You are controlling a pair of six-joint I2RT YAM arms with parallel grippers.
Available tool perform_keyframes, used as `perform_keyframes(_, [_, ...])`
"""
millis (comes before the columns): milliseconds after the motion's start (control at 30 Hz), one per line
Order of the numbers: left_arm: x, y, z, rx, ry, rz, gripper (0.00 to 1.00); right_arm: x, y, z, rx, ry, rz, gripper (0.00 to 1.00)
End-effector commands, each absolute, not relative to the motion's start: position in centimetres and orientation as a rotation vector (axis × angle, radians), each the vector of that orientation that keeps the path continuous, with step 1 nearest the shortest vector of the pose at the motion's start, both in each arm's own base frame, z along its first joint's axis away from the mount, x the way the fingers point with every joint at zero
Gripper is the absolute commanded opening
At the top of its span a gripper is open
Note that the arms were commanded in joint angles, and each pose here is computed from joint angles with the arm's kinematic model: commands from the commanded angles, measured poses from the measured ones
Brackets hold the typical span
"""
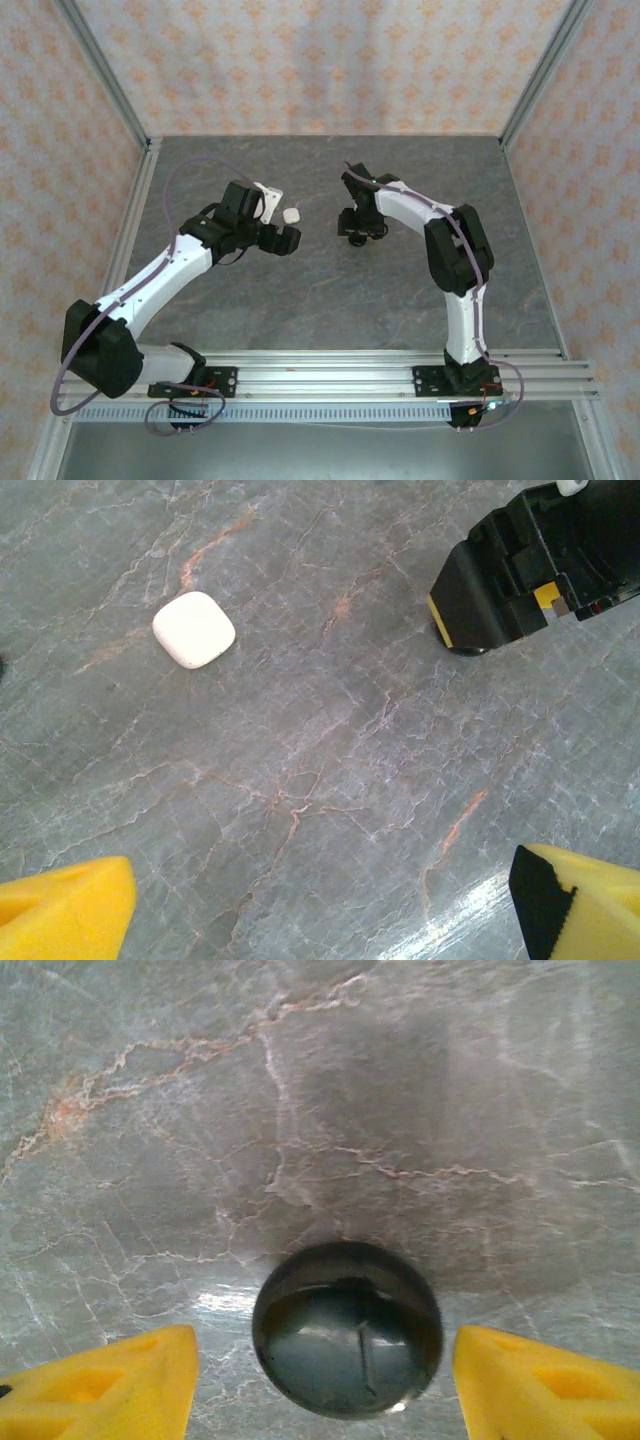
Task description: Insert wireless bluetooth earbuds into charging case
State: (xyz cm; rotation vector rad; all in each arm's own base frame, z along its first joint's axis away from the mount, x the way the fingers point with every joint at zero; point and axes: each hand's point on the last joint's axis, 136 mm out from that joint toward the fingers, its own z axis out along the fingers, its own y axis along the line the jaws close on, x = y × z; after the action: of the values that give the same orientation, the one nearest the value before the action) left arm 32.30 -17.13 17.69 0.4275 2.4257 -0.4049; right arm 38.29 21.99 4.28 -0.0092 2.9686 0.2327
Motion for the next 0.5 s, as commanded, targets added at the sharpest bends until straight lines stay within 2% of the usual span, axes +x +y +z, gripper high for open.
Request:
perform_keyframes(0, [32.9,-17.3,18.7,0.41,2.412,-0.392,0.96,38.5,21.5,3.8,-0.061,2.977,0.142,0.68])
perform_keyframes(167, [33.1,-17.3,18.5,0.413,2.421,-0.389,0.96,38.4,21.2,2.9,-0.099,2.995,0.074,0.68])
perform_keyframes(233, [33.1,-17.3,18.3,0.414,2.427,-0.388,0.96,38.3,21.2,2.8,-0.122,2.996,0.058,0.65])
perform_keyframes(467, [33.8,-16.2,17.2,0.273,2.494,-0.443,0.96,38.3,21.4,3.4,-0.2,2.972,0.048,0.41])
